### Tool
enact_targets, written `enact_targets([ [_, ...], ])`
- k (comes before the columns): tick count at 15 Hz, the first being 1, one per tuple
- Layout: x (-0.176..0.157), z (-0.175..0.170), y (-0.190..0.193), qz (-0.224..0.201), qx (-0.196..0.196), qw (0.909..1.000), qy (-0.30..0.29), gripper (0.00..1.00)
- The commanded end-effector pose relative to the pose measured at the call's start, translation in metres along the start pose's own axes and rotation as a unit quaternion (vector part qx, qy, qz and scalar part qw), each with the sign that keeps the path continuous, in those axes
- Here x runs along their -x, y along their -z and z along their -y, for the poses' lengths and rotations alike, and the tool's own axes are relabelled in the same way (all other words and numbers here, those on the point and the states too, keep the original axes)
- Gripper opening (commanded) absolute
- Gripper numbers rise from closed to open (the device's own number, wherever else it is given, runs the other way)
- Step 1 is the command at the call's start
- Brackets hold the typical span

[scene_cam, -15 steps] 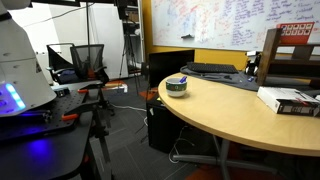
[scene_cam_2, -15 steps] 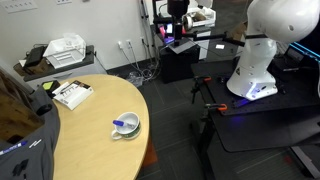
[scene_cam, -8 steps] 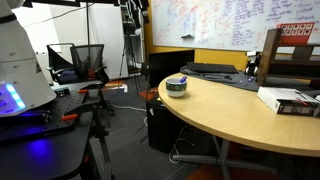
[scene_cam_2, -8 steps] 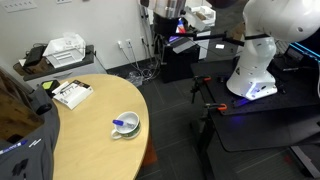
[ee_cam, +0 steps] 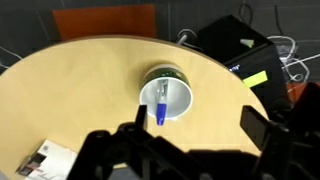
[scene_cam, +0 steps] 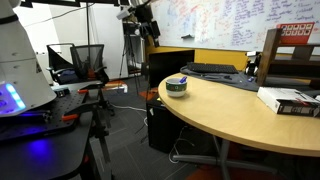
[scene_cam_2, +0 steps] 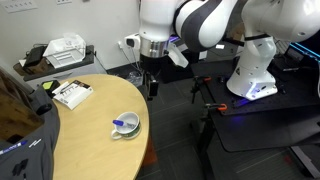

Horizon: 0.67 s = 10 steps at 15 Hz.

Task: Take the pen out of the mug and put it on the table

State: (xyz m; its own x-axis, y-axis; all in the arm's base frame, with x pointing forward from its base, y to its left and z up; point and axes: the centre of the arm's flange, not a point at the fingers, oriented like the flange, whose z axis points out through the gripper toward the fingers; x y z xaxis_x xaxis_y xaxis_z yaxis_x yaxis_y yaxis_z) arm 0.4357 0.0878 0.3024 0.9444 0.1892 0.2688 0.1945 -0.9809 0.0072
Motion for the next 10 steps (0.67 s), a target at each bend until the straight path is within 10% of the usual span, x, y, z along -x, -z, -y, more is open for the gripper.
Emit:
enact_targets([
  [1,-0.044,0.005,-0.053,0.018,0.005,0.9998,-0.007,1.0],
  [10,-0.098,-0.014,-0.167,0.064,0.006,0.9976,-0.028,1.0],
])
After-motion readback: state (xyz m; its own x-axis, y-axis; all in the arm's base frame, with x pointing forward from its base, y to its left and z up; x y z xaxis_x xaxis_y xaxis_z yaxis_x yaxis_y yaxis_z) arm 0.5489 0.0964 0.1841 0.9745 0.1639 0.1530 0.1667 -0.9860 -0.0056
